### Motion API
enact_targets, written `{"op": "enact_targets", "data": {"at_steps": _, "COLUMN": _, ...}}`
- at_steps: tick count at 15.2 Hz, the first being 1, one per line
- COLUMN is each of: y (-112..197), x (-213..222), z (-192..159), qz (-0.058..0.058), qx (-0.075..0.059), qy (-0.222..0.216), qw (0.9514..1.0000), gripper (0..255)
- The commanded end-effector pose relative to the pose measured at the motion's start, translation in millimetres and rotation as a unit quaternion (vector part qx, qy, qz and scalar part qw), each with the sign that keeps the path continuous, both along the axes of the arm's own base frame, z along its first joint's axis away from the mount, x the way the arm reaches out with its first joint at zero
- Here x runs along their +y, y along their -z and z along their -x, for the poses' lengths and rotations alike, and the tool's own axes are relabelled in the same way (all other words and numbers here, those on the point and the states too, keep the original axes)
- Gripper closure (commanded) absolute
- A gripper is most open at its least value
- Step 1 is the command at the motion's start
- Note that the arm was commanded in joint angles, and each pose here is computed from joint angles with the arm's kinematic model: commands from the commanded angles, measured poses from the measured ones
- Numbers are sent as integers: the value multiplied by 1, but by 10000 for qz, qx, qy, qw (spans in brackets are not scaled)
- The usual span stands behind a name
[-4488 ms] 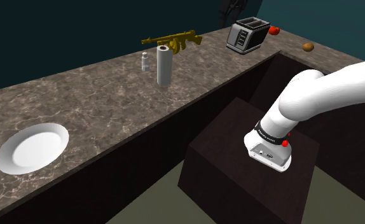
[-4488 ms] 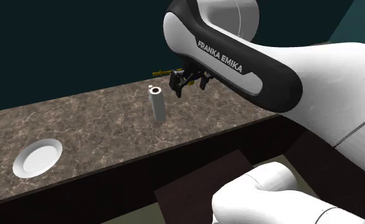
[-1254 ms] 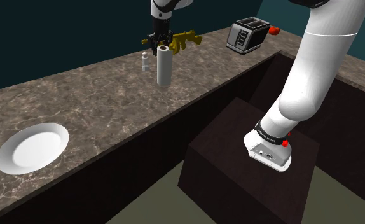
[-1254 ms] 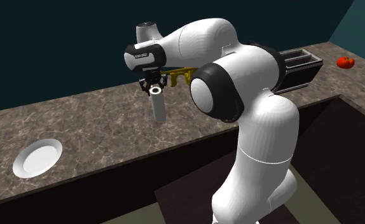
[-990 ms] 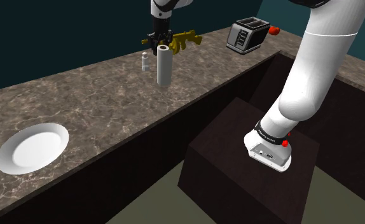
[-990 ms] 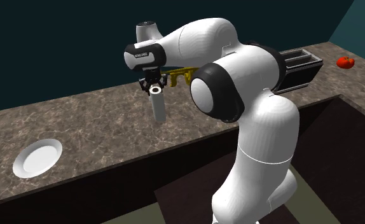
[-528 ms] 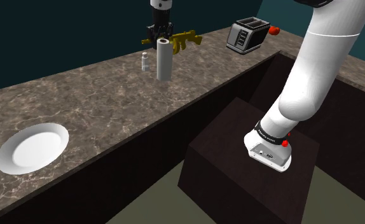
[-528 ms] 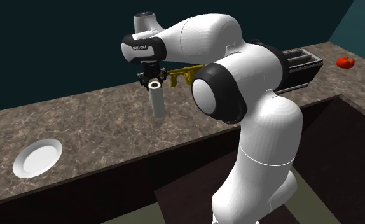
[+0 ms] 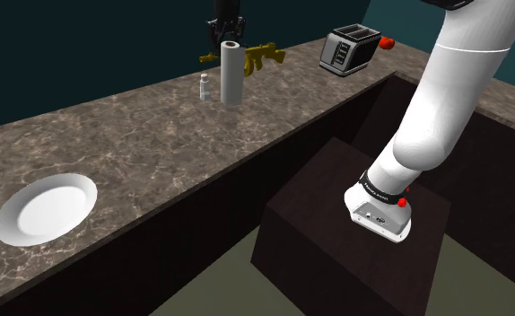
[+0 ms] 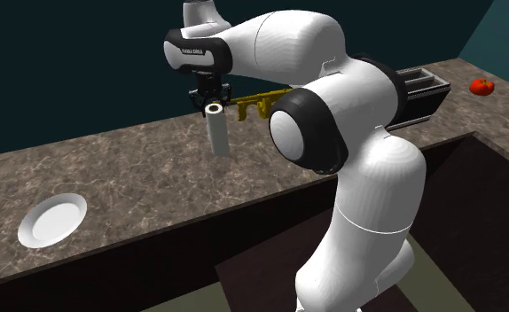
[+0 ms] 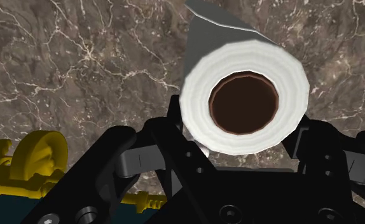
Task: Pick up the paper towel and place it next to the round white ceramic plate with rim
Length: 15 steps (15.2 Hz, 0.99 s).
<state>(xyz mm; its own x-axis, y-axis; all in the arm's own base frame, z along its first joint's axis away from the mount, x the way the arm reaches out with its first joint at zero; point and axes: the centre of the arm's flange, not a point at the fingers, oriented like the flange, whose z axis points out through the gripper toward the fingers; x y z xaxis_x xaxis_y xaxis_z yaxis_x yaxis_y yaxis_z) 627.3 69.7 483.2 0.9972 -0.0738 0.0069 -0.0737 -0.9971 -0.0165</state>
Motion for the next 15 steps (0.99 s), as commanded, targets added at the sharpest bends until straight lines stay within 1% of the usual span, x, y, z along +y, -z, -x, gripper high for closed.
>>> {"op": "enact_targets", "data": {"at_steps": 1, "y": -11, "x": -2, "z": 0, "qz": 0, "qx": 2, "qy": 0, "qw": 10000, "gripper": 255}}
{"op": "enact_targets", "data": {"at_steps": 15, "y": -85, "x": -2, "z": 0, "qz": 0, "qx": 2, "qy": 0, "qw": 10000, "gripper": 255}}
